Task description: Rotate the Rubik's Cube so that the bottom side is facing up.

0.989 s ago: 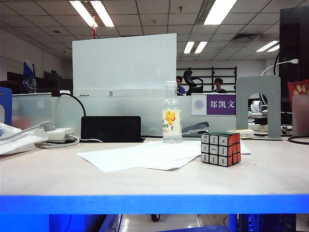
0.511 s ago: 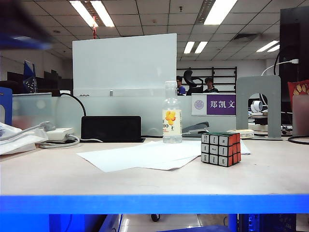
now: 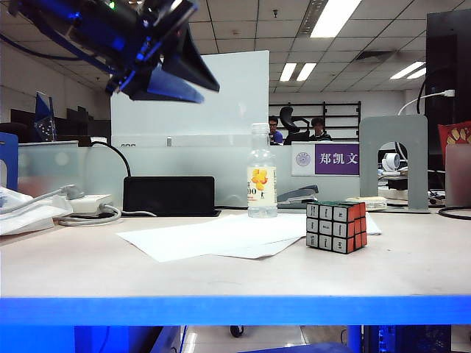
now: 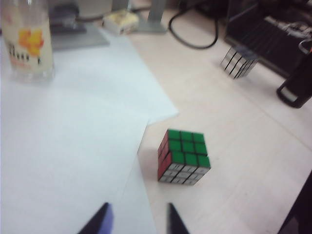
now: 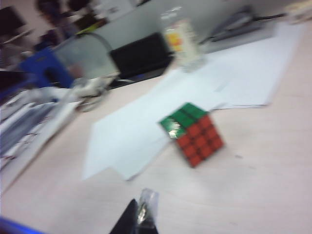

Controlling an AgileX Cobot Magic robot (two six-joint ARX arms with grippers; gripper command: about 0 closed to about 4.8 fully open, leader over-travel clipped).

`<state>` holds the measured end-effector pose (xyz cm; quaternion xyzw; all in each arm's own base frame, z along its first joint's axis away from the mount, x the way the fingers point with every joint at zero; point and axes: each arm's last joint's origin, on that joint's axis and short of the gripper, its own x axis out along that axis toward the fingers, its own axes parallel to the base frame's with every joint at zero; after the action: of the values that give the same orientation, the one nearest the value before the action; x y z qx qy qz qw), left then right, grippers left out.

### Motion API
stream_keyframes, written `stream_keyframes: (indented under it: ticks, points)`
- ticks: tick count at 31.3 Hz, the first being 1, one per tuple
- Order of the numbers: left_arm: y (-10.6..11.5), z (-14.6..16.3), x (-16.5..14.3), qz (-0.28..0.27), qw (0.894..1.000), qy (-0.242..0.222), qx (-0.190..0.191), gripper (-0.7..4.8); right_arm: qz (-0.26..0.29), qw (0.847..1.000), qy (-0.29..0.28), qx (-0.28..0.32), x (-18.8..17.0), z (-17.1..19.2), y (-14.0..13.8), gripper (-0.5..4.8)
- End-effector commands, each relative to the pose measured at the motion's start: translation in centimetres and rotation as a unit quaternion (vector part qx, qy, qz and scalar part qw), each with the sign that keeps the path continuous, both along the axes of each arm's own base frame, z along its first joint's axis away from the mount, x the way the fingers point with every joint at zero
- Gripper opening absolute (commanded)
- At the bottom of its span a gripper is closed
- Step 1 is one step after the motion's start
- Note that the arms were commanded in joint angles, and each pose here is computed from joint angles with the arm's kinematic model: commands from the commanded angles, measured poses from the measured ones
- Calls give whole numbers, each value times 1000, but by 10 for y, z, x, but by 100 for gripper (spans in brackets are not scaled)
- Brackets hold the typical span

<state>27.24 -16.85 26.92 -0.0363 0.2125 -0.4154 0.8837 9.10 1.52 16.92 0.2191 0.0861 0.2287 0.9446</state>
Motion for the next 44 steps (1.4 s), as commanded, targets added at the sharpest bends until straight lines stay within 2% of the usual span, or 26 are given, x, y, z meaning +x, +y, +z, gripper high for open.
stream_keyframes:
  ticks: [1,6,7,10,17,22,25,27,33,39,44]
  points:
    - [-12,-8,3,-23,999,14,35,154,23,999,-32,4,-1,7,1,-1]
    - [-34,-24,10,-44,996,51,63,158,-8,1000,-15,2,0,3,0,-1]
    - [-39,-28,13,-49,995,57,70,169,-10,1000,-10,2,0,2,-1,-1]
    - [-55,-37,18,-68,992,51,96,248,-10,1000,-5,2,0,1,-1,-1]
    - [-91,-44,31,-102,986,42,123,261,-10,1000,-9,2,0,2,-1,-1]
    - [-120,-45,43,-109,981,58,147,348,-9,1000,-9,2,0,2,-1,-1]
    - [-135,-44,47,-121,979,60,156,351,-9,1000,-8,3,0,2,0,-1]
    - [-145,-41,48,-131,978,45,157,351,-9,1000,-6,6,0,2,0,-1]
    - [-160,-33,55,-107,980,8,166,351,-10,1000,-3,14,0,2,0,-1]
    - [-172,-46,71,-105,976,29,187,351,-8,1000,-6,14,0,3,0,-1]
    - [-172,-58,72,-101,971,49,212,351,-8,1000,-8,23,0,4,0,-1]
